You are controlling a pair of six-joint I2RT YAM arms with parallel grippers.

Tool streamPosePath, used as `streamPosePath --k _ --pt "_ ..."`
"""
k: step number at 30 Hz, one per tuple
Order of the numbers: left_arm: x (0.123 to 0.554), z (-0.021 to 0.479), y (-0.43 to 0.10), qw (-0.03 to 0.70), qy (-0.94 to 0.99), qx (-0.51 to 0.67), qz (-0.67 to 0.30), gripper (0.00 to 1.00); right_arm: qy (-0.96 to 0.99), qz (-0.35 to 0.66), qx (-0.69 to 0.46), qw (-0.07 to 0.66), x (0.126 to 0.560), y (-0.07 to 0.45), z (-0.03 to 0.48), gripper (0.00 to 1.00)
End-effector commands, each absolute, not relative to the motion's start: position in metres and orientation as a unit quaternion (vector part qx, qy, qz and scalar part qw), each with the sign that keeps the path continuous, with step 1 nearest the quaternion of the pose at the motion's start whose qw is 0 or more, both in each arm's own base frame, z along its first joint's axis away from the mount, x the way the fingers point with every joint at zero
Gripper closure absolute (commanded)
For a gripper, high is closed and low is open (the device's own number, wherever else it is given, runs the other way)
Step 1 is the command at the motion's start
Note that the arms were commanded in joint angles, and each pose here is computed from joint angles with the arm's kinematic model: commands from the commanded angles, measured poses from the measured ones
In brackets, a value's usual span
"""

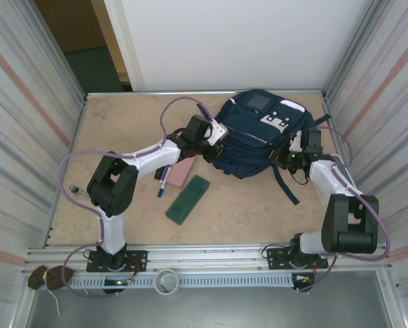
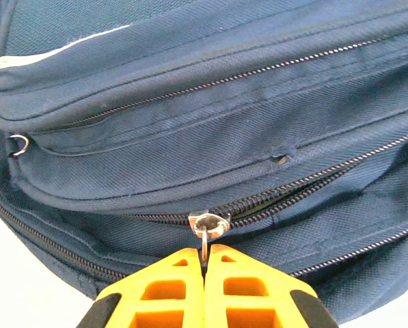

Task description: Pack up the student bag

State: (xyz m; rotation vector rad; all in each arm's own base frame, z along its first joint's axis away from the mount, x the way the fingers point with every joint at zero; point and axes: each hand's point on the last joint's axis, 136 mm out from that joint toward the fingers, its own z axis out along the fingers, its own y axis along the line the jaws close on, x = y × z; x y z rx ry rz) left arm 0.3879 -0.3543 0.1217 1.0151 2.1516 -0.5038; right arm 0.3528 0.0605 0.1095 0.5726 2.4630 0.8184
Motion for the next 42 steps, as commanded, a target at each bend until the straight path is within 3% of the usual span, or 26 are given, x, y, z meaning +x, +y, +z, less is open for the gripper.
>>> streamPosePath --k 1,9,14,22,28,31,33,36,38,42 --pt "0.369 0.166 -0.365 0.372 0.807 0.393 -0.237 1.0 0.899 0.31 0.186 0.248 0.372 0.06 0.124 0.99" --pt "0.318 0.183 -0.421 0.355 0.769 0.44 -0.299 1.0 0.908 0.296 0.183 0.235 0.399 0.054 0.13 0.88" --pt "0.313 0.179 -0.441 0.35 0.767 0.444 -0.304 1.0 0.914 0.27 0.192 0.234 0.384 0.042 0.128 0.7" --pt "0.321 0.176 -0.452 0.345 0.768 0.442 -0.309 1.0 0.891 0.311 0.224 0.243 0.324 0.057 0.13 0.35" --pt "0.318 0.175 -0.454 0.343 0.765 0.444 -0.315 1.0 0.88 0.329 0.226 0.259 0.322 0.079 0.122 0.26" --pt "0.317 0.176 -0.453 0.342 0.764 0.446 -0.316 1.0 0.877 0.334 0.22 0.267 0.334 0.09 0.119 0.32" --pt "0.316 0.174 -0.448 0.344 0.765 0.449 -0.308 1.0 0.878 0.322 0.221 0.276 0.341 0.087 0.116 0.48" --pt "0.32 0.167 -0.433 0.347 0.775 0.447 -0.281 1.0 0.881 0.299 0.227 0.288 0.344 0.075 0.114 0.8" --pt "0.327 0.16 -0.418 0.346 0.787 0.438 -0.264 1.0 0.878 0.293 0.236 0.296 0.344 0.066 0.115 0.95" --pt "0.339 0.154 -0.389 0.351 0.801 0.417 -0.246 1.0 0.869 0.281 0.256 0.318 0.34 0.055 0.118 1.0"
